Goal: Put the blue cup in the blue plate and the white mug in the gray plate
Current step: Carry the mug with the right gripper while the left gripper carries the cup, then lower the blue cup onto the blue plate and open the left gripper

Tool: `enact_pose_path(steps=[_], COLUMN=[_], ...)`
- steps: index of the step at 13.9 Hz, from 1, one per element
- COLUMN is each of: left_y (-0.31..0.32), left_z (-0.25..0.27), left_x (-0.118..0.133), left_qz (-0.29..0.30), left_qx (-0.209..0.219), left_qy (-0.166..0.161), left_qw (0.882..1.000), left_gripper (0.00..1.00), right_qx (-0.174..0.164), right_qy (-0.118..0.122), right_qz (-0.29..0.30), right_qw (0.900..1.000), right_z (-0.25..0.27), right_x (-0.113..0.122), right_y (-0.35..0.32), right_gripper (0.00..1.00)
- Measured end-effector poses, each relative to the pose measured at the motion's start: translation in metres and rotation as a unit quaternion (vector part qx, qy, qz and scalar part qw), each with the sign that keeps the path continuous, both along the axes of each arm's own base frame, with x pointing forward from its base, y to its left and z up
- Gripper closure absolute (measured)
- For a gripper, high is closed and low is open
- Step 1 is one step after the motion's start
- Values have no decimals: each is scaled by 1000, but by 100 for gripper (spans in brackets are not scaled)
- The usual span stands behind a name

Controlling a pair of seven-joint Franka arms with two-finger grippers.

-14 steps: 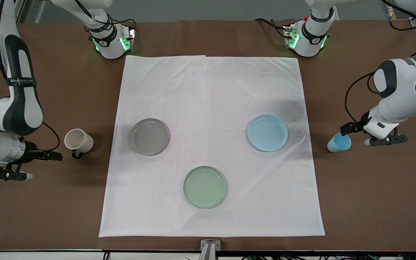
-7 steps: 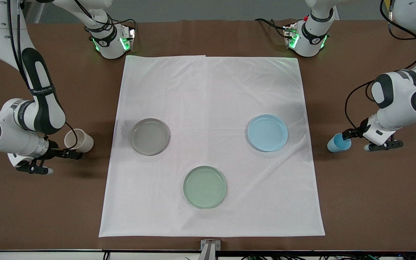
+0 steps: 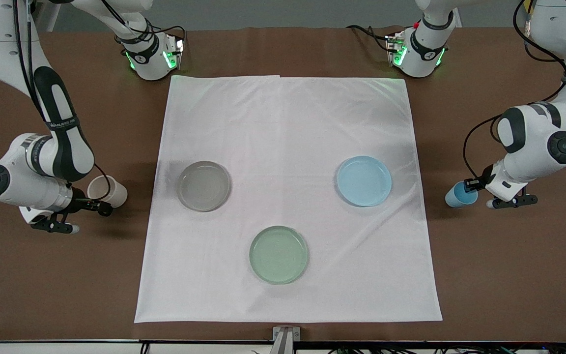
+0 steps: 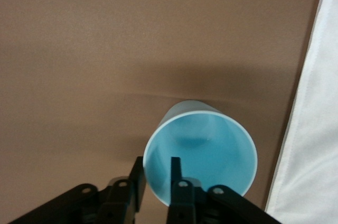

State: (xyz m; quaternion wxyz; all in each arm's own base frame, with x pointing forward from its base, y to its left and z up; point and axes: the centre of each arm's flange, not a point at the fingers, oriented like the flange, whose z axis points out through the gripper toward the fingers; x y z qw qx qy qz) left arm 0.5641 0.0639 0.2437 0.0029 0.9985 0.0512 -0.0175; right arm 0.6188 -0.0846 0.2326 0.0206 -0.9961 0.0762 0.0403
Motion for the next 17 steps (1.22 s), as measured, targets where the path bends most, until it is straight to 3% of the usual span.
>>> enact_pose_path(steps=[1,2,4,6,7,9,13,15,17], left_y=[-5,-11,-33,-71,-96,-146,-243,-268,-280], left_z=[3,8,25,49,63,81,73,55,32], left_x=[2,5,10,10,8,0,-25,-36,-43], left_qz=[-4,-9,-14,-12,-9,7,47,54,67], left_qx=[-1,-2,-6,-11,-13,-18,-30,-30,-28], left_qy=[-4,-9,-17,-22,-22,-20,2,22,46], left_qw=[1000,1000,1000,1000,1000,1000,998,998,996], left_gripper=[91,97,97,97,97,97,97,97,97], right_qx=[0,1,1,1,1,2,21,43,41], right_qy=[2,3,3,2,0,-7,17,25,36], right_qz=[0,0,0,0,1,4,-29,-43,-67], right_qw=[1000,1000,1000,1000,1000,1000,999,998,996], right_z=[-1,-2,-2,-2,0,10,45,49,47], right_x=[-1,-2,-2,-2,0,6,19,15,6], right_y=[0,0,1,1,2,12,88,143,196], right_gripper=[35,35,52,76,81,81,81,81,81])
